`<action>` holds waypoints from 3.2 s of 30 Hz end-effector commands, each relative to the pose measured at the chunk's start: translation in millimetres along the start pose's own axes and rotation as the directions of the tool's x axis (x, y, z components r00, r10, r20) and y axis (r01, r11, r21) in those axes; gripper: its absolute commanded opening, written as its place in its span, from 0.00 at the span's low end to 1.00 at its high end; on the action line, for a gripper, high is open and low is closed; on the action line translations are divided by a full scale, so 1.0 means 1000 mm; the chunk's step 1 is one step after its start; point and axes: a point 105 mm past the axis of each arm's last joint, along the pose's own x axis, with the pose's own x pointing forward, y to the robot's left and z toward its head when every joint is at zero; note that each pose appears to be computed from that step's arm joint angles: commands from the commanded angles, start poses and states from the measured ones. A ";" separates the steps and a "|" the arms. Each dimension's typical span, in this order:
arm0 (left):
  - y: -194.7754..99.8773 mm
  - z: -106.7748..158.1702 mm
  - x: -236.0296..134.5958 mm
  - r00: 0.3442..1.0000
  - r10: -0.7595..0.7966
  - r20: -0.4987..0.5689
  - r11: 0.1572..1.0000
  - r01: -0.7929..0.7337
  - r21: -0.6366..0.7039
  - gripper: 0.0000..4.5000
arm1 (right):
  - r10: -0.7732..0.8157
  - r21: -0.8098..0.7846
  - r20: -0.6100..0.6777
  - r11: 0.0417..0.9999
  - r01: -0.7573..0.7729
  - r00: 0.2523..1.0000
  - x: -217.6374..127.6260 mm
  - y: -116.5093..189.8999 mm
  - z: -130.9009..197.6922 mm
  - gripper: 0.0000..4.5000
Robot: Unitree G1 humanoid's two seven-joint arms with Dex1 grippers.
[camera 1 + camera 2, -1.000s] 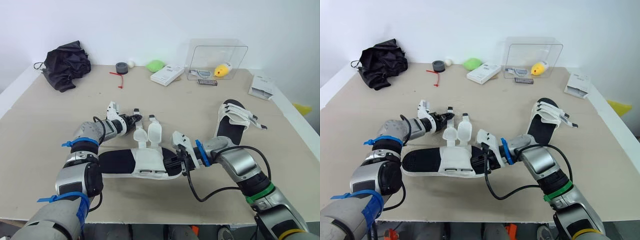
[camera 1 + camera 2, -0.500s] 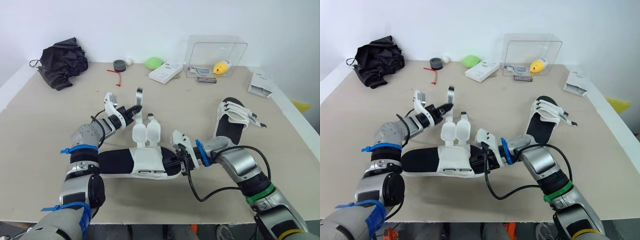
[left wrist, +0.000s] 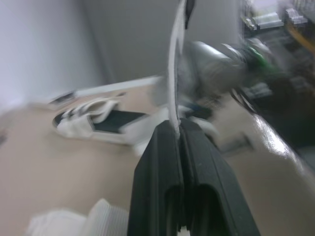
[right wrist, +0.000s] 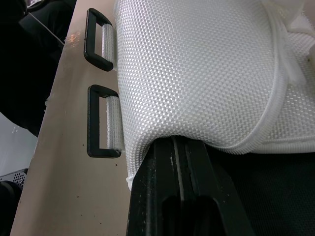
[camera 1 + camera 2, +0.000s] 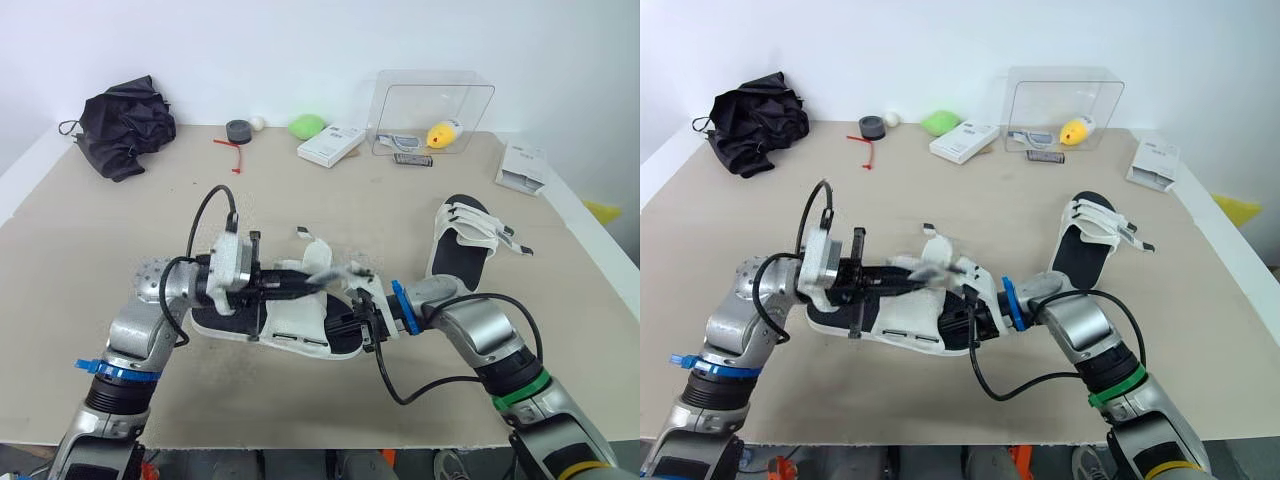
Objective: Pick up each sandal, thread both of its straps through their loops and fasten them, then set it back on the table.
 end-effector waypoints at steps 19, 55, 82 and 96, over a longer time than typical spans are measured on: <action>-0.051 -0.007 -0.071 0.920 -0.282 -0.271 0.955 0.297 0.018 0.76 | 0.057 0.071 -0.073 0.996 -0.051 0.996 0.008 0.006 -0.023 0.00; -0.103 -0.033 -0.096 0.937 -0.139 -0.319 0.273 -0.274 -0.922 0.85 | 0.061 0.079 -0.063 0.995 -0.056 0.996 0.009 0.009 -0.020 0.00; -0.076 -0.010 -0.055 0.973 -0.150 -0.173 0.312 -0.120 -0.943 0.01 | 0.060 0.077 -0.060 0.996 -0.055 0.996 0.010 0.010 -0.019 0.00; 0.006 -0.013 -0.042 0.995 -0.003 -0.099 0.199 -0.096 -0.975 0.01 | 0.064 0.070 -0.058 0.996 -0.059 0.996 0.013 0.011 -0.017 0.00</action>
